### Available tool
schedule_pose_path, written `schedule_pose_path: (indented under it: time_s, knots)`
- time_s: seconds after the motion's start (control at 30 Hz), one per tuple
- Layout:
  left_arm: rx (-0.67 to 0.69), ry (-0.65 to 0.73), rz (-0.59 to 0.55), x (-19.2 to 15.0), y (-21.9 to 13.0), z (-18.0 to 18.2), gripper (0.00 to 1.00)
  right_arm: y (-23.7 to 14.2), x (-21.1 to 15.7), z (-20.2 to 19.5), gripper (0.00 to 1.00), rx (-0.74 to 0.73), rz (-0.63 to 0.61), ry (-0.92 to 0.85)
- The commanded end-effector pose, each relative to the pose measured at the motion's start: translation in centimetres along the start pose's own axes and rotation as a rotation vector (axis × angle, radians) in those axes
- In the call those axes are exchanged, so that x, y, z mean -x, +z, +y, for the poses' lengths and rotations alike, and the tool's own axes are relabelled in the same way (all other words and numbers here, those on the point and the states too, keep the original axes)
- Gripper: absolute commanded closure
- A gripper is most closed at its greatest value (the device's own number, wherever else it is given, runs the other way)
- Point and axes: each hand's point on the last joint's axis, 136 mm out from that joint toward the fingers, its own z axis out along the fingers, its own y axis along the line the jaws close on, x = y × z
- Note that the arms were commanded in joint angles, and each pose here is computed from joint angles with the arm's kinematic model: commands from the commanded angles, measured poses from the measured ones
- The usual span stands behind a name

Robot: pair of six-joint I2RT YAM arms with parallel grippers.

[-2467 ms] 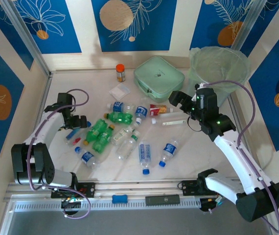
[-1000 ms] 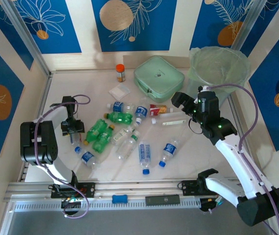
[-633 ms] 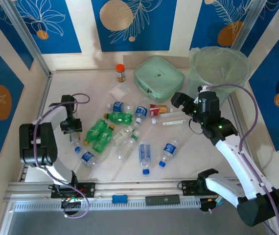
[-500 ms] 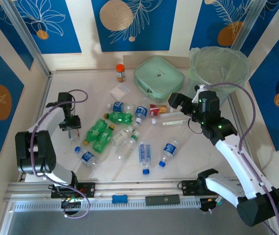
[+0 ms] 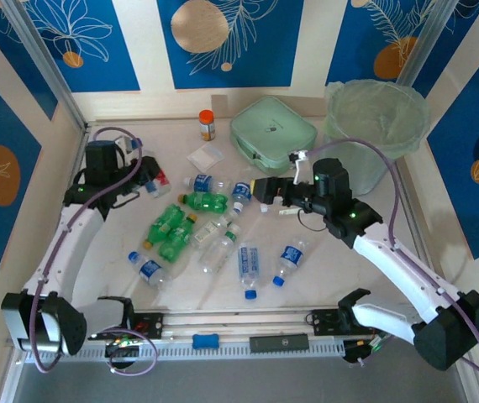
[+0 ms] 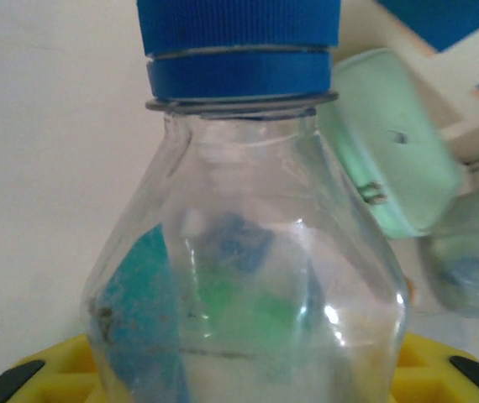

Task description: Put the plastic bottles in the bin

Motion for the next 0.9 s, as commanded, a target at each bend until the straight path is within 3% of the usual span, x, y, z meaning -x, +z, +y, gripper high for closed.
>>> schedule_pose_path:
  time_s: [0.0,0.33,0.6,0.87]
  knots:
    - [-0.167,-0.155,-0.034,-0.4,0.9,-3.6,0.65,1.2,-0.7,2.5,0.01,0.102,0.002,-0.114]
    - [-0.303,-0.247,0.032,-5.2,2.8,-9.3,0.66,5.5,-4.3,4.8,0.01,0.158,0.084,-0.255]
    - [-0.328,-0.237,0.108,-8.2,3.9,-11.3,0.66,8.4,-5.5,4.6,0.00,0.131,0.190,-0.307]
    - [-0.346,-0.242,0.136,-9.5,4.0,-12.1,0.66,10.5,-5.4,4.1,0.02,0.077,0.207,-0.323]
